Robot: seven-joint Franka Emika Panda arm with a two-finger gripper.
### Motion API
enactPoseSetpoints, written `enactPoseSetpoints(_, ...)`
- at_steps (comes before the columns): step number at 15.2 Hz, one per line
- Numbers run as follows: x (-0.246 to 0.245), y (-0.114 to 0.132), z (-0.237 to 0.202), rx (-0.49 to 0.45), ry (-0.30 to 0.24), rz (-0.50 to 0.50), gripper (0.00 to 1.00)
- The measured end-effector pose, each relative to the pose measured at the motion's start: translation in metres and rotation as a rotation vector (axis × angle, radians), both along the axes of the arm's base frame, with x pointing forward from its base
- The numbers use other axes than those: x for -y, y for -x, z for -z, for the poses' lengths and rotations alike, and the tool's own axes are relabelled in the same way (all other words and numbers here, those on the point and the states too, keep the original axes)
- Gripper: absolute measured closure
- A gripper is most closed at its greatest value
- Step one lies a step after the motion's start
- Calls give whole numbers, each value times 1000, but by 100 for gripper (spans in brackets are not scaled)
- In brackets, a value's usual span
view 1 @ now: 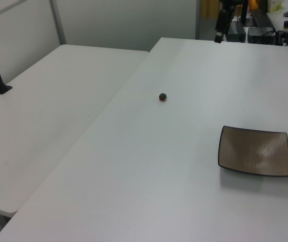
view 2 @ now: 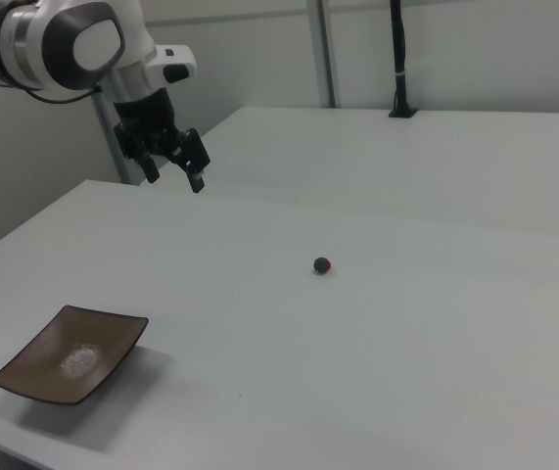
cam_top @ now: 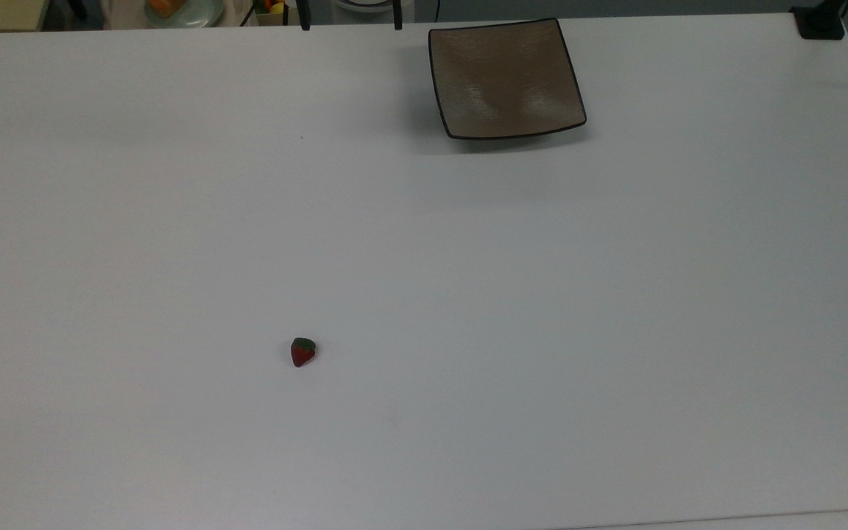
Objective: Strawberries on a ceramic plate
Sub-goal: 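Move the open gripper over the red strawberry and descend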
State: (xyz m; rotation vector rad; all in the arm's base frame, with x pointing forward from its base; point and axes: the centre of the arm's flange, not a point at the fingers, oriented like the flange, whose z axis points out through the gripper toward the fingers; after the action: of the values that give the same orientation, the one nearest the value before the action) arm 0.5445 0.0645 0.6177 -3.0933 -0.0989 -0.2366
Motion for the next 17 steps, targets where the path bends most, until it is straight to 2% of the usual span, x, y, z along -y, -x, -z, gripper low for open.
enactPoseSetpoints(14, 0, 1, 6, -34, 6, -5, 0)
enactPoseSetpoints(17, 0, -5, 18, -54, 13, -38, 0)
